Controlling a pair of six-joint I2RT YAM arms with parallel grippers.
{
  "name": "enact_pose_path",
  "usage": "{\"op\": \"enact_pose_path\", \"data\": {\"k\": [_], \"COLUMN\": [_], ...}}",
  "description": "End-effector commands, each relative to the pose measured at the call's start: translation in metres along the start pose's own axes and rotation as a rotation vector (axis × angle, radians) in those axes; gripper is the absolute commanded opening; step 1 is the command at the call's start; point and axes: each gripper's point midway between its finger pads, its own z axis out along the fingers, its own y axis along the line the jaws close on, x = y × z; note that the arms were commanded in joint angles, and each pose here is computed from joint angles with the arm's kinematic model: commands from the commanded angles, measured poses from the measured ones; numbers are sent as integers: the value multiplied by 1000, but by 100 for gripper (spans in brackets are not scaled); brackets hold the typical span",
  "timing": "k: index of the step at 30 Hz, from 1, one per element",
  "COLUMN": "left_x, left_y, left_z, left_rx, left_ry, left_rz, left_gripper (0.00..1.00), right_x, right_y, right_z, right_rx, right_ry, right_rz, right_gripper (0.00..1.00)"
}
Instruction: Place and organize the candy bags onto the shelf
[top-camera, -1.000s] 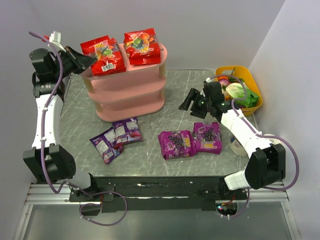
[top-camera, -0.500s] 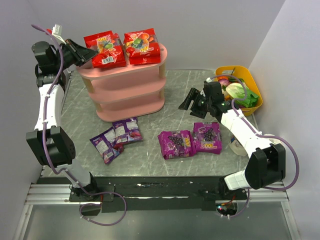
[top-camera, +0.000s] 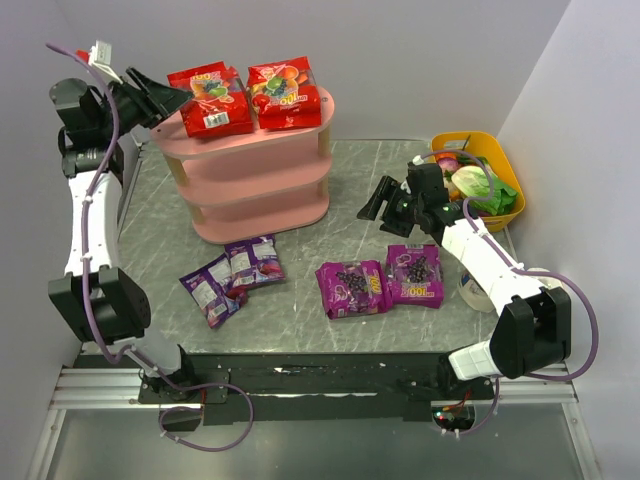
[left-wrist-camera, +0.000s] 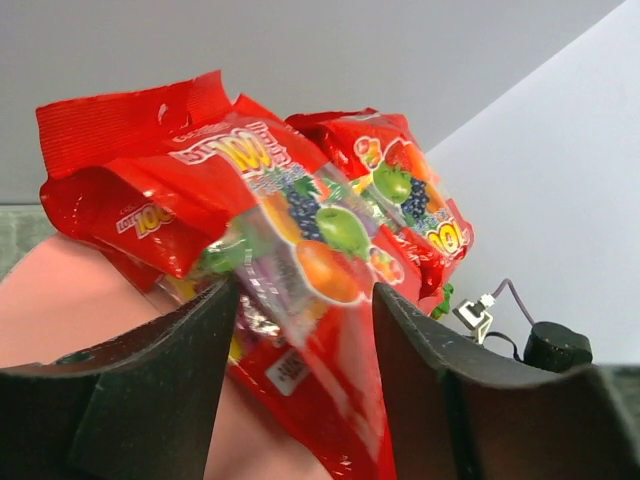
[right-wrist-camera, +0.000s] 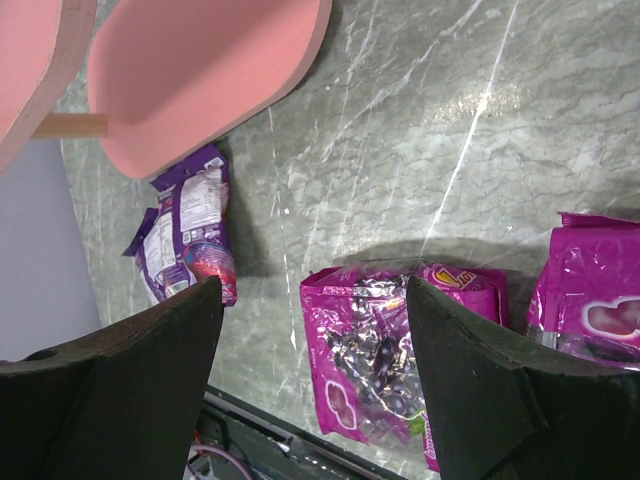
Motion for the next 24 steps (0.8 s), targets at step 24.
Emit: {"op": "enact_pose_path", "data": {"k": [24], "left_x": [3], "left_y": [-45], "left_z": [-45], "left_rx": [-87], "left_ry": [-82], "left_rz": [49], "left_gripper": [61], "right_x": [-1], "right_y": [2], "right_z": [-12], "right_rx": [-26], "right_ry": [-32], "right_rz": [-6], "right_gripper": [80]}}
